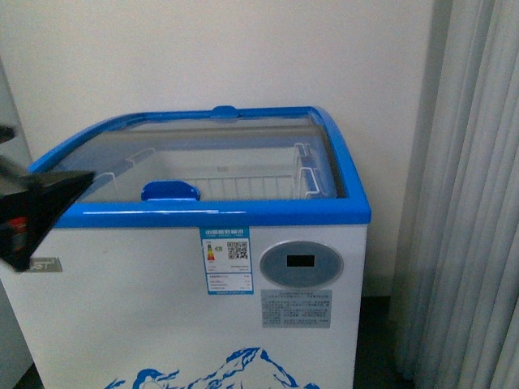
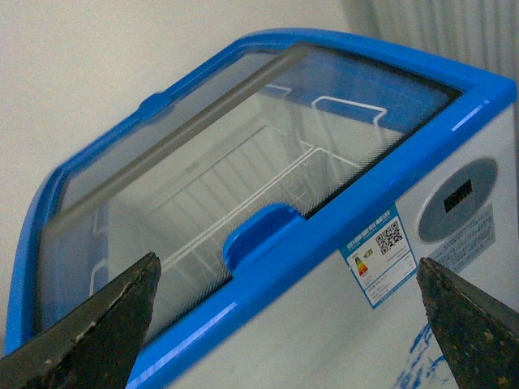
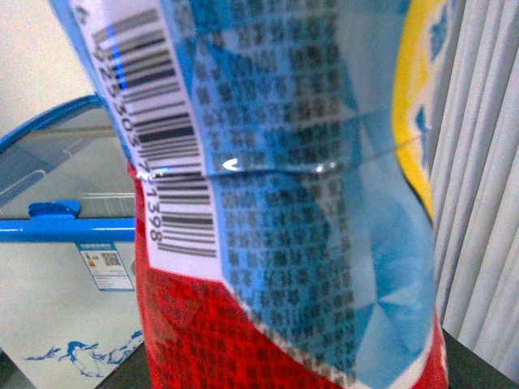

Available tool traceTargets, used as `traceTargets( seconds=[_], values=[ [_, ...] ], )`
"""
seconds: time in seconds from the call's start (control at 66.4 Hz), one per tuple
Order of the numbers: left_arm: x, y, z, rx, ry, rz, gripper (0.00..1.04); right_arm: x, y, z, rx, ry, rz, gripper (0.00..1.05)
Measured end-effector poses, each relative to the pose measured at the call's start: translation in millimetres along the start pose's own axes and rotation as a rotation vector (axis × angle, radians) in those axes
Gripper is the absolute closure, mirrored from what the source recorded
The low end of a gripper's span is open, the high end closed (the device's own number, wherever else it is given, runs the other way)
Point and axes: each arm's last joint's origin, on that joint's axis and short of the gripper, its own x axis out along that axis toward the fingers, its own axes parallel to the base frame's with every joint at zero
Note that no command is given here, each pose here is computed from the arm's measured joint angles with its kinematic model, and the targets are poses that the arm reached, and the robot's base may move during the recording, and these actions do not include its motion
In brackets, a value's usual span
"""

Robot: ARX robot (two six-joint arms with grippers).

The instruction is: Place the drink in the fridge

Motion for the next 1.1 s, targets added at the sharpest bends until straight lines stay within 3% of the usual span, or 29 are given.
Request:
traceTargets(
  seconds=[0.151, 0.256, 0.406, 0.933, 1.099],
  values=[
    [47.2, 23.1, 1.8, 0.33, 0.007, -0.132, 0.08, 0.0, 0.0, 0.0, 0.0, 0.0, -0.001, 0.62],
    [69.5, 37.3, -5.2, 0.463, 0.037, -0.197, 0.08, 0.0, 0.0, 0.0, 0.0, 0.0, 0.0, 0.62],
    [88.3, 47.9, -13.5, 0.513, 0.091, -0.273, 0.08, 0.0, 0.0, 0.0, 0.0, 0.0, 0.0, 0.62],
    [161.7, 80.8, -49.2, 0.569, 0.162, -0.26, 0.08, 0.0, 0.0, 0.0, 0.0, 0.0, -0.001, 0.62],
    [190.2, 95.6, -47.8, 0.595, 0.147, -0.217, 0.08, 0.0, 0.0, 0.0, 0.0, 0.0, 0.0, 0.62]
  ],
)
